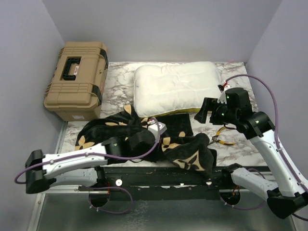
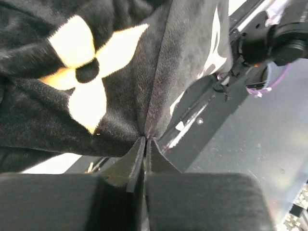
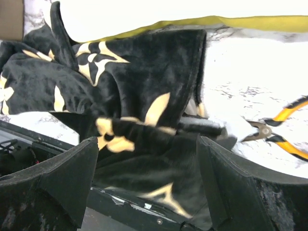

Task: Put the pillow into the pillowcase

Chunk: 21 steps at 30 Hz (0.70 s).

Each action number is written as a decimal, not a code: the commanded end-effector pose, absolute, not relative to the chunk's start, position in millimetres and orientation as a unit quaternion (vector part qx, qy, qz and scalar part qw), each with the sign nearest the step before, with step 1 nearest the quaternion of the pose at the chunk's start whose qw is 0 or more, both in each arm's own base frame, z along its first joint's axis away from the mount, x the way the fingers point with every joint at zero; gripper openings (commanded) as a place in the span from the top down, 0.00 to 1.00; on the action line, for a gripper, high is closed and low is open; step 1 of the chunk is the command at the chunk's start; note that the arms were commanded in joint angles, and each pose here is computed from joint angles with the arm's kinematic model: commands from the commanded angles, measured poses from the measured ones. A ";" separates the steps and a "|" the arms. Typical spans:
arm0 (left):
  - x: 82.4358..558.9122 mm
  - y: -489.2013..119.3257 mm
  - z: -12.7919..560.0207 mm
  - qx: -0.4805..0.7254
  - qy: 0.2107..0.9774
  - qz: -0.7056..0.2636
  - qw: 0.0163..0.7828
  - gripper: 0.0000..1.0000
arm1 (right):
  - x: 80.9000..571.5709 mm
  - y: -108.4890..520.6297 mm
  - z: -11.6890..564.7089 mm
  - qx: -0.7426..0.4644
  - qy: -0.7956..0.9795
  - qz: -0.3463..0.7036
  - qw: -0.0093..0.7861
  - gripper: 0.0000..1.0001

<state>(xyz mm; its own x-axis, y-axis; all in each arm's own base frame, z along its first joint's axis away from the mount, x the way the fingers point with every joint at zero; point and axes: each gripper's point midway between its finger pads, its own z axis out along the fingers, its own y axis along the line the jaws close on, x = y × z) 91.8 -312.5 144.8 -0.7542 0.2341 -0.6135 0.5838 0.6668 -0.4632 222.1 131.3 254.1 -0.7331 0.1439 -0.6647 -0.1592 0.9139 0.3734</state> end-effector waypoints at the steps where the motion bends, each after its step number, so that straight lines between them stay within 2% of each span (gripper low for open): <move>1: 72.7 -251.5 134.4 0.199 0.904 -0.293 0.238 0.75 | 225.3 154.4 222.8 -0.045 0.913 0.244 0.325 0.13; 2: 72.4 -243.3 138.9 0.190 0.905 -0.293 0.244 0.54 | 224.7 158.5 213.1 -0.050 0.916 0.249 0.310 0.13; 3: 75.1 -236.3 143.8 0.177 0.905 -0.291 0.256 0.38 | 223.1 162.1 201.9 -0.054 0.920 0.254 0.292 0.13; 5: 82.5 -227.2 157.7 0.150 0.900 -0.295 0.283 0.18 | 219.1 168.5 179.6 -0.062 0.928 0.263 0.257 0.14; 6: 87.3 -224.1 164.2 0.132 0.898 -0.296 0.297 0.13 | 215.5 170.1 167.0 -0.064 0.933 0.264 0.236 0.15; 10: 103.2 -225.3 175.3 0.095 0.897 -0.284 0.326 0.06 | 200.7 173.9 127.2 -0.062 0.944 0.272 0.175 0.17; 14: 114.9 -233.6 152.0 0.096 0.921 -0.214 0.313 0.04 | 178.6 180.3 107.6 -0.056 0.943 0.303 0.126 0.23; 15: 118.5 -235.8 144.3 0.097 0.927 -0.195 0.306 0.03 | 172.5 183.1 105.5 -0.057 0.940 0.316 0.116 0.29; 19: 139.9 -237.6 116.3 0.096 0.946 -0.131 0.279 0.01 | 152.3 195.7 114.4 -0.077 0.919 0.376 0.090 0.79; 21: 154.7 -237.9 107.1 0.086 0.952 -0.125 0.266 0.01 | 147.6 201.8 130.8 -0.091 0.904 0.407 0.098 0.98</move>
<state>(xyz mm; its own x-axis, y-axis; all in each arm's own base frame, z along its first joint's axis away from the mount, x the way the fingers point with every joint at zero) 126.2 -245.9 117.8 -0.8287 0.1081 -0.5492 0.2866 0.9247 -0.2506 158.0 178.9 95.1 -0.9788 -0.0450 -0.1999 -0.1555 0.7982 0.5820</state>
